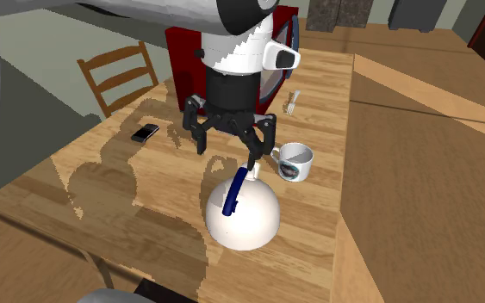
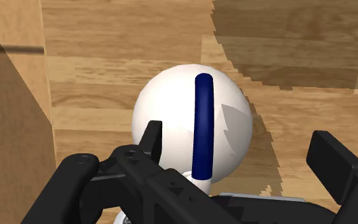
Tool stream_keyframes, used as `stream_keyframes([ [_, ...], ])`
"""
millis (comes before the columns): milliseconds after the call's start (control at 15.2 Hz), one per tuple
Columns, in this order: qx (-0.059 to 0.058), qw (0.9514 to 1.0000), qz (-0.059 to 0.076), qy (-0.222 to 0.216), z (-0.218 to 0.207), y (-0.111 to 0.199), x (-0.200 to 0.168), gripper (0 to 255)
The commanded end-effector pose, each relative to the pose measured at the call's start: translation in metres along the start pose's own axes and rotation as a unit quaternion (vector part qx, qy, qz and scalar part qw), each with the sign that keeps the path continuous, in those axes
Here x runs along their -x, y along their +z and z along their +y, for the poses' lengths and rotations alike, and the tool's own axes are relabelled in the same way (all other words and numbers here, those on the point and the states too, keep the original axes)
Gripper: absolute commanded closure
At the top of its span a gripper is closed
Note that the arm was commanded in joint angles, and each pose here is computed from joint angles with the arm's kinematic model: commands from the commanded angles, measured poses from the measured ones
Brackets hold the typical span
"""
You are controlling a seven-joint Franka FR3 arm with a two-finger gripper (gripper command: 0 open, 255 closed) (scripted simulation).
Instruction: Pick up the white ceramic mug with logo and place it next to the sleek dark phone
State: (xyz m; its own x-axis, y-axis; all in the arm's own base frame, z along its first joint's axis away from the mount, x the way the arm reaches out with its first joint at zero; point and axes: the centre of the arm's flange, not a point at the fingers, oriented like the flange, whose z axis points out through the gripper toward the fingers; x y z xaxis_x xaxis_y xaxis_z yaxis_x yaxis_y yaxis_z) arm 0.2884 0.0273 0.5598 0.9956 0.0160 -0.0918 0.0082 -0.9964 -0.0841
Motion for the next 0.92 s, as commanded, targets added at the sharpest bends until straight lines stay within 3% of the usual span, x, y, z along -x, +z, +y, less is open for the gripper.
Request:
stream_keyframes([
  [0,0.000,1.0000,0.000,0.000,0.000,0.000,0.000,0],
  [858,0.006,0.9999,0.006,0.006,0.068,0.065,-0.141,0],
])
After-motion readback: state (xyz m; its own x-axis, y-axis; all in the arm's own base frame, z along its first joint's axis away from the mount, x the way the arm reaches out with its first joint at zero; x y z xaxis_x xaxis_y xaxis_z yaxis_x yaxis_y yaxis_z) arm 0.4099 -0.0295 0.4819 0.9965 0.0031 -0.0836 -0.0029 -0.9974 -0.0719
